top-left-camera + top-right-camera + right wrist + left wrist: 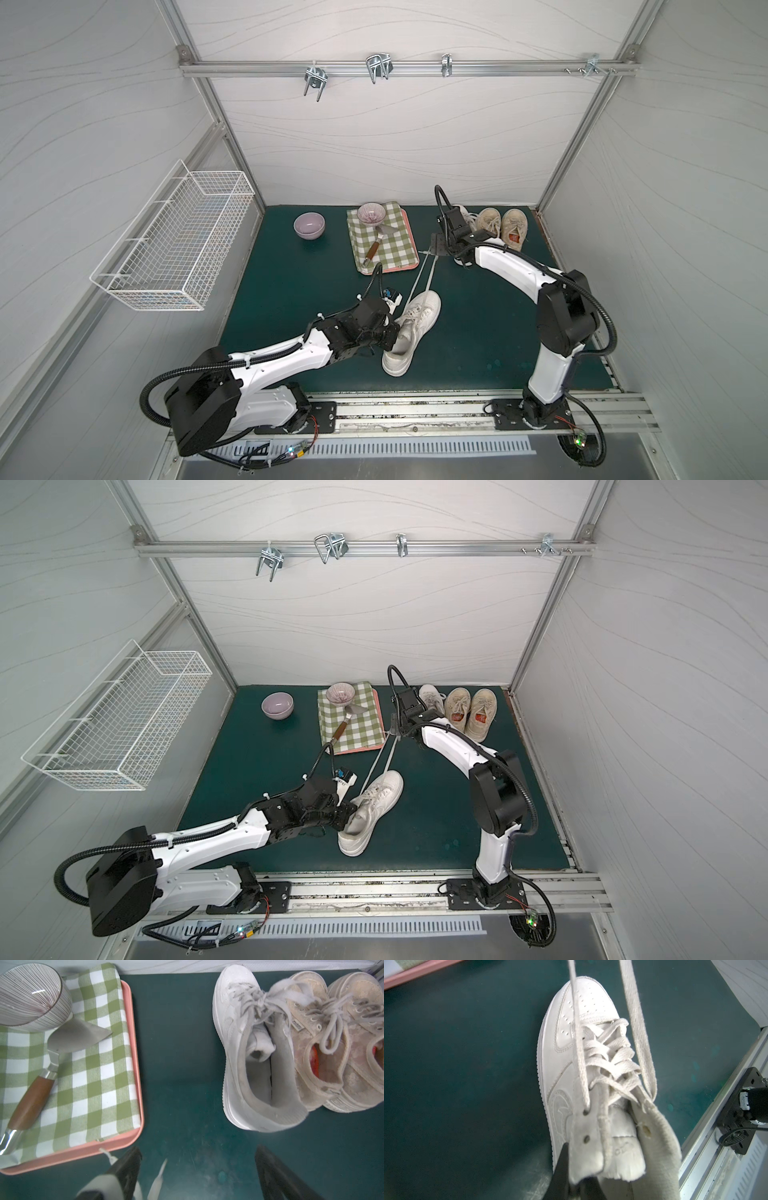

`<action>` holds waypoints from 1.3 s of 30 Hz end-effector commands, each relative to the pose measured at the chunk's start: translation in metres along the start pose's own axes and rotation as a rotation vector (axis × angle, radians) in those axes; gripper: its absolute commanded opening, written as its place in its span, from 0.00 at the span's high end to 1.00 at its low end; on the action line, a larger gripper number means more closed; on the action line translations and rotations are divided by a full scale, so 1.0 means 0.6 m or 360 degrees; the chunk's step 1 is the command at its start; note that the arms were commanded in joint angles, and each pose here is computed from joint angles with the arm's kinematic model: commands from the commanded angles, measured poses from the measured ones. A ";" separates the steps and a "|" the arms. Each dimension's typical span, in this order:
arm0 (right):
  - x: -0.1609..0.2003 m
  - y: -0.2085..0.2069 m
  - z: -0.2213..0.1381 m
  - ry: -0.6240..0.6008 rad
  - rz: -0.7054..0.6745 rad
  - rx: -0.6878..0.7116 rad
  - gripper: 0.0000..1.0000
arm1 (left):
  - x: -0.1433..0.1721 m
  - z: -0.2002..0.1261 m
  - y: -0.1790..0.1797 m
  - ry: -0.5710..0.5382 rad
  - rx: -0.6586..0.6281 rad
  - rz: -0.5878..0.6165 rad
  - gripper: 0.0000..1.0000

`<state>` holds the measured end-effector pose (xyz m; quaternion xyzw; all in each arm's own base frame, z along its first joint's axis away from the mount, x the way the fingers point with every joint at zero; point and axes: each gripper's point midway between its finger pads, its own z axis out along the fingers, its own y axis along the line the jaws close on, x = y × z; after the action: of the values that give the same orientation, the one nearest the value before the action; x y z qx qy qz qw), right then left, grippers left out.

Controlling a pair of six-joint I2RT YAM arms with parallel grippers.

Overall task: Remove the insole from the shoe
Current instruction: Untie the shoelace on the shoe, then adjust the shoe at the center of the board.

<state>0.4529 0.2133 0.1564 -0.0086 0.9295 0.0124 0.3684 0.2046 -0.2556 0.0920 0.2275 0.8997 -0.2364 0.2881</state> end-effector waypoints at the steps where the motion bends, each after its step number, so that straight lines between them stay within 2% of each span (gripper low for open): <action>1: -0.013 0.001 0.020 0.0019 -0.0020 0.0019 0.11 | -0.056 -0.025 -0.023 -0.0220 0.0069 -0.0001 1.00; 6: -0.023 -0.014 0.027 0.0065 0.0006 0.0015 0.09 | -0.057 -0.029 -0.019 -0.0236 0.0051 -0.0008 1.00; 10: -0.023 -0.042 0.022 0.0095 0.0019 0.0047 0.01 | -0.059 -0.029 -0.019 -0.0245 0.0051 -0.0006 1.00; 14: -0.028 -0.077 0.021 0.0177 0.0189 -0.0031 0.01 | -0.061 -0.025 -0.018 -0.0246 0.0042 -0.0004 1.00; 19: -0.050 -0.105 0.000 0.0144 0.0193 0.0017 0.01 | -0.069 -0.025 -0.016 -0.0251 0.0033 -0.0010 1.00; 25: -0.069 -0.150 -0.013 0.0134 0.0322 0.0003 0.01 | -0.077 -0.027 -0.002 -0.0272 0.0014 -0.0050 1.00; 29: -0.055 -0.124 -0.045 0.0131 0.0279 -0.0081 0.01 | -0.083 -0.025 0.020 -0.0265 -0.0061 -0.0132 1.00; 39: 0.070 -0.009 -0.153 0.0162 0.0040 -0.0418 0.07 | -0.140 -0.029 0.093 -0.0376 -0.0395 -0.0393 1.00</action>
<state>0.3807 0.1892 0.1903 -0.0206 0.9420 0.1127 0.3155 0.2503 -0.2167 0.0902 0.1122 0.9306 -0.1611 0.3088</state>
